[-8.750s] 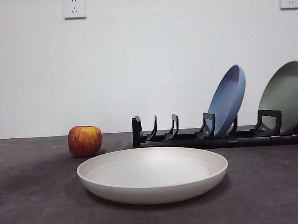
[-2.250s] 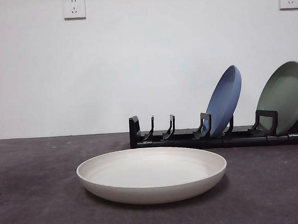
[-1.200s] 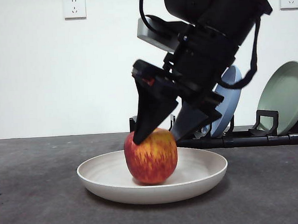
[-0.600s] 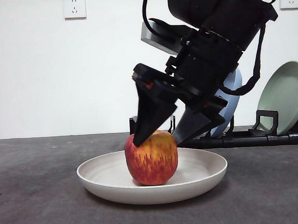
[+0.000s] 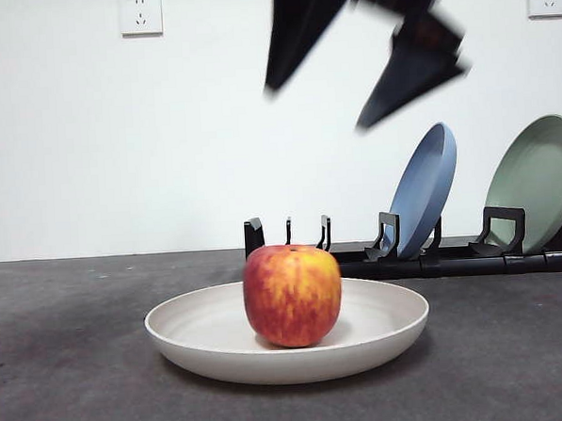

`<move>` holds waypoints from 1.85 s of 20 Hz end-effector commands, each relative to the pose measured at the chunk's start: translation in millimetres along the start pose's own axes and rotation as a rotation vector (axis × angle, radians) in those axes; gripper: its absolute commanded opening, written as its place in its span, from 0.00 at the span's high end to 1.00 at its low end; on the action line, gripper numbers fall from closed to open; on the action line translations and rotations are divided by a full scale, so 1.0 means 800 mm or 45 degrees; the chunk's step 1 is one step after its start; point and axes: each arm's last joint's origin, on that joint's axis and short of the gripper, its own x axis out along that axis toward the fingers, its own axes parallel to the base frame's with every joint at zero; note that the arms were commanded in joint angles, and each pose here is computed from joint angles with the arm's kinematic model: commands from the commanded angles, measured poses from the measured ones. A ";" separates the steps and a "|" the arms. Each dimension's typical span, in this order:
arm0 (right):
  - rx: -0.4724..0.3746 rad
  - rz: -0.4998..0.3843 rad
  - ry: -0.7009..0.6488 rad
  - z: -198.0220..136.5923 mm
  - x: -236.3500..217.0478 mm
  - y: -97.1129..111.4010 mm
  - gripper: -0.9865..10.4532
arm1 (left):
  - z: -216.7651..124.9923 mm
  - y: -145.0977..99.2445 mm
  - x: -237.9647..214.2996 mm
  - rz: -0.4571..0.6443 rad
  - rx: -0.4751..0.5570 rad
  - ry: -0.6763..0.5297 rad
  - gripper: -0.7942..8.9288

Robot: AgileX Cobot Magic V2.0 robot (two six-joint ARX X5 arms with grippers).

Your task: Take the yellow plate from the plate rack,put the plate on the table,take the apple from the table,put the apple in the plate

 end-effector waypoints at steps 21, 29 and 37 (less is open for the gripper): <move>0.035 0.160 0.178 -0.055 -0.116 0.022 0.91 | 0.002 -0.005 0.007 -0.112 0.003 0.041 0.92; 0.008 -0.223 0.182 -0.055 -0.116 0.012 0.91 | 0.046 -0.003 0.010 0.067 0.443 -0.411 0.92; 0.001 -0.329 0.184 -0.055 -0.117 0.009 0.91 | -0.026 0.057 0.048 0.493 0.324 -0.719 0.92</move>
